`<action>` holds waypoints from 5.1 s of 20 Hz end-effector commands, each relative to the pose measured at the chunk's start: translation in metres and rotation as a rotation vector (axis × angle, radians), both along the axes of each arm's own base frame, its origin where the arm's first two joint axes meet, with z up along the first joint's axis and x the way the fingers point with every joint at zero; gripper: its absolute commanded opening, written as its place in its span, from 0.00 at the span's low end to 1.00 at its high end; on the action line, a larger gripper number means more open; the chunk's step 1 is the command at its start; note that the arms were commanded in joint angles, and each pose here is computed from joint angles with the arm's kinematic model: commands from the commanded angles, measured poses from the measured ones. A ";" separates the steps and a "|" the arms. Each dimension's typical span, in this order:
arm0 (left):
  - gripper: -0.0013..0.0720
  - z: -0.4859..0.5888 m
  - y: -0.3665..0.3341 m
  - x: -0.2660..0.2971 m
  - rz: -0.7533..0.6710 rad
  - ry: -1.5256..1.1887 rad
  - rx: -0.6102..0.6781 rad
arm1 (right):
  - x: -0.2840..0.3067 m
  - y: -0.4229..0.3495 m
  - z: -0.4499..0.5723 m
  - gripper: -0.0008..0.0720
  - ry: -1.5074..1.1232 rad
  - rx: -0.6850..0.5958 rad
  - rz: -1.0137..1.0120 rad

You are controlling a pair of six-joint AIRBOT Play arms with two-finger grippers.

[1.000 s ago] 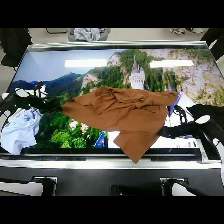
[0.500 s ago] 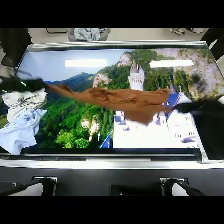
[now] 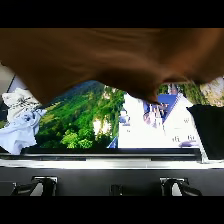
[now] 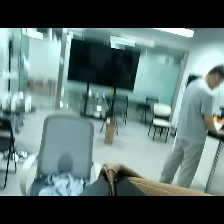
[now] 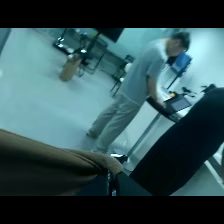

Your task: Fold the shirts.

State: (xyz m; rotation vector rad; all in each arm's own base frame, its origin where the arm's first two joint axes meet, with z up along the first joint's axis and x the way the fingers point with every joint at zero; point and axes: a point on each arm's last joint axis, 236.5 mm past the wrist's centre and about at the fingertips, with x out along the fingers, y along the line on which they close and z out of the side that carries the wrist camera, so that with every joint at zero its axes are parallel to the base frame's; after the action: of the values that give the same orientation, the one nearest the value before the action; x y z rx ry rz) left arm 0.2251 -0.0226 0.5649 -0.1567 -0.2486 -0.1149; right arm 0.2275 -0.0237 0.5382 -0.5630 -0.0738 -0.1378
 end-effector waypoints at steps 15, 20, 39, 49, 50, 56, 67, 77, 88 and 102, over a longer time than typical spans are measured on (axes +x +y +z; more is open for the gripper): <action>0.06 -0.395 0.057 0.185 -0.007 1.171 0.086 | 0.185 -0.018 -0.368 0.06 1.240 0.422 0.184; 0.06 -0.552 0.055 0.245 -0.076 1.425 -0.041 | 0.297 0.031 -0.500 0.06 1.267 0.486 0.205; 0.06 -0.632 0.044 0.179 -0.265 1.879 -0.026 | 0.197 0.028 -0.587 0.06 1.751 0.477 0.103; 0.60 -0.635 0.055 0.176 -0.246 1.886 -0.056 | 0.194 0.038 -0.593 0.71 1.745 0.571 0.095; 0.64 -0.628 0.058 0.176 -0.243 1.882 -0.060 | 0.196 0.037 -0.583 0.73 1.717 0.562 0.123; 0.65 -0.587 0.085 0.130 -0.155 1.887 -0.188 | 0.138 -0.041 -0.518 0.73 1.717 0.565 -0.003; 0.64 -0.673 0.031 -0.017 -0.175 1.963 -0.295 | 0.058 -0.018 -0.574 0.72 1.824 0.577 0.023; 0.06 -0.682 0.015 -0.022 -0.176 1.964 -0.398 | -0.007 0.016 -0.592 0.79 1.829 0.603 0.094; 0.06 -0.682 0.016 -0.022 -0.182 1.961 -0.390 | -0.029 0.084 -0.647 0.67 1.689 0.948 0.143; 0.05 -0.589 0.042 0.048 -0.127 1.586 -0.206 | 0.047 0.063 -0.554 0.06 1.433 0.762 0.257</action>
State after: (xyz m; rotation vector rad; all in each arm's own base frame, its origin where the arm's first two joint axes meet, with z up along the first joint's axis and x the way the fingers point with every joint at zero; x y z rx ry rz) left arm 0.2495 0.0156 -0.0642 -0.4293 1.4609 -0.0693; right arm 0.2450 0.0467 -0.0532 0.2413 1.3442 0.5222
